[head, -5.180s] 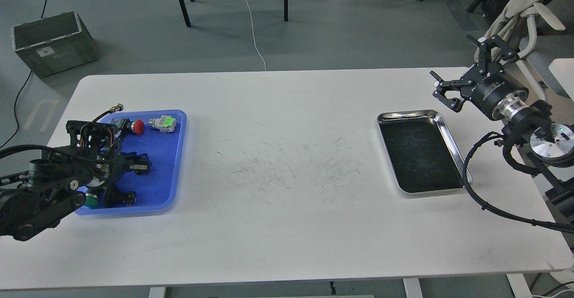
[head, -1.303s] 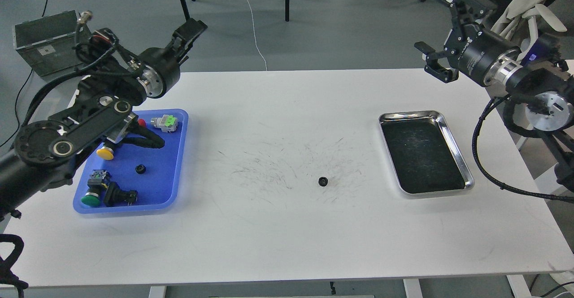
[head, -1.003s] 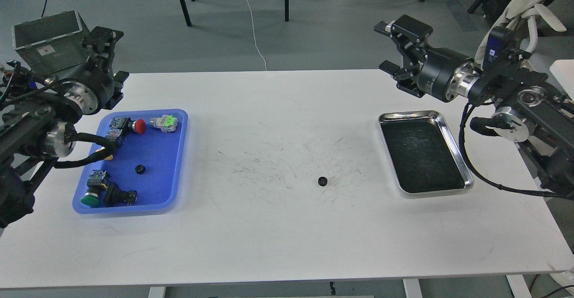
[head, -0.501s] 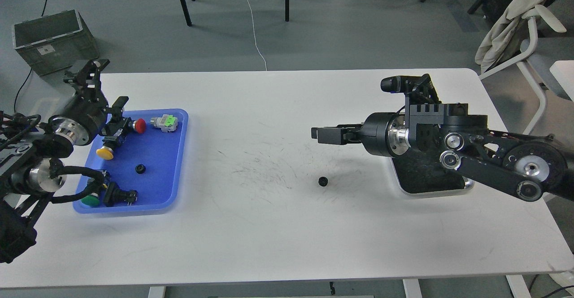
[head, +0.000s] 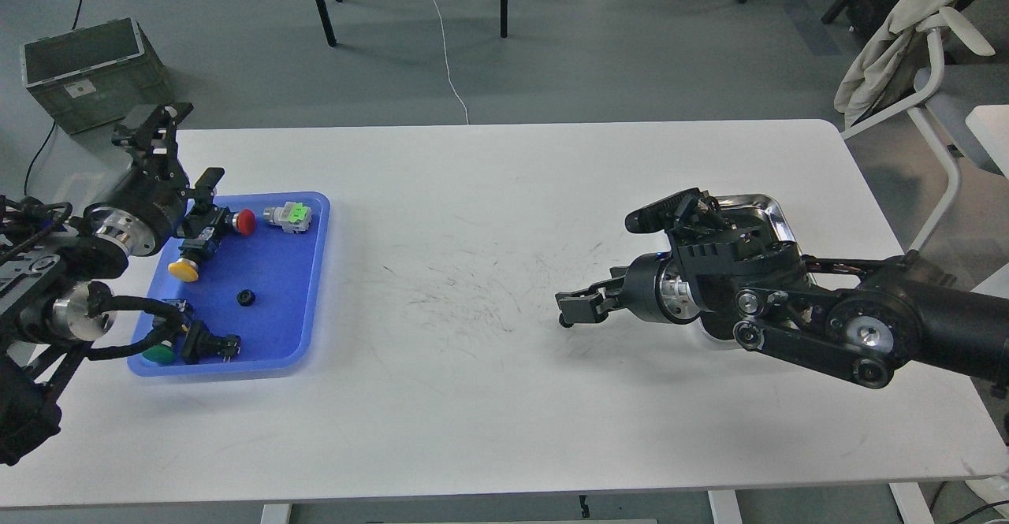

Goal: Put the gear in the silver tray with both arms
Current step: 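Lower the right gripper onto the black gear and grasp it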

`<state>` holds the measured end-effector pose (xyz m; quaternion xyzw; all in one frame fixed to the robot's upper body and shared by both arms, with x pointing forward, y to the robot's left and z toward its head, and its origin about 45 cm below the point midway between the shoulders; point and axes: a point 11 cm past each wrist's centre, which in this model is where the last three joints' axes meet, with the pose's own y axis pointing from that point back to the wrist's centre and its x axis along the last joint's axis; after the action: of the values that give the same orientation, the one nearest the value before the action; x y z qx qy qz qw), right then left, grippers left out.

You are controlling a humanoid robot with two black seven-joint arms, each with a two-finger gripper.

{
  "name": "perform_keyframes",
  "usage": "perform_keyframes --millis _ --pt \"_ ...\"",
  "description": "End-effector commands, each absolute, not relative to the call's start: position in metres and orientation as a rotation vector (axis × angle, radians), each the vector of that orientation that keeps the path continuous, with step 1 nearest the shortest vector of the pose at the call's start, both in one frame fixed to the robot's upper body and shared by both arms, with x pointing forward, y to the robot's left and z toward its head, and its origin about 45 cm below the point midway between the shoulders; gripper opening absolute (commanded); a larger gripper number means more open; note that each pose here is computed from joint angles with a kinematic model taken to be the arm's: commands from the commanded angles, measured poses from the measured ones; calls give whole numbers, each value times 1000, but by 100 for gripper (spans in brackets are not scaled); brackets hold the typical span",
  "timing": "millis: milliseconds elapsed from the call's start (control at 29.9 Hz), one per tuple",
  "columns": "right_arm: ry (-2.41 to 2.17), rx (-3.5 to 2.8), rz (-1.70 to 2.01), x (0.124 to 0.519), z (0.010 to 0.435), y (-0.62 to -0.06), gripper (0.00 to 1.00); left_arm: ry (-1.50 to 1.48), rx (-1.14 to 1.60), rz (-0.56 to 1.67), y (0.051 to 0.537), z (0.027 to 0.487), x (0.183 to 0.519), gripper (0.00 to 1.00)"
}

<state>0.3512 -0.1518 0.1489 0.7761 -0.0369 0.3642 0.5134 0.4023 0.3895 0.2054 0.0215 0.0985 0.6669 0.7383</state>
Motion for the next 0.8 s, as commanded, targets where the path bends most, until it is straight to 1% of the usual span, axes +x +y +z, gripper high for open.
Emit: perform_keyframes --millis 0,334,468,568,635,668,735,769 --pt "-62 1873 882 346 140 -141 97 214 46 1463 389 206 402 98" --pt "-12 1860 885 340 125 -130 95 201 43 1467 393 209 402 98" --pt "-11 1855 887 342 123 -126 91 199 43 1466 393 209 402 98" --pt "-2 1854 901 341 123 -120 81 191 38 1467 393 210 402 98" --pt "-2 1843 907 343 122 -121 73 191 40 1471 395 209 401 98" --pt "-2 1839 909 344 122 -122 65 193 41 1472 396 208 400 98" --pt "12 1829 916 343 121 -123 53 192 44 1474 397 208 399 98" --pt "26 1819 919 342 120 -125 44 193 47 1475 398 208 399 98"
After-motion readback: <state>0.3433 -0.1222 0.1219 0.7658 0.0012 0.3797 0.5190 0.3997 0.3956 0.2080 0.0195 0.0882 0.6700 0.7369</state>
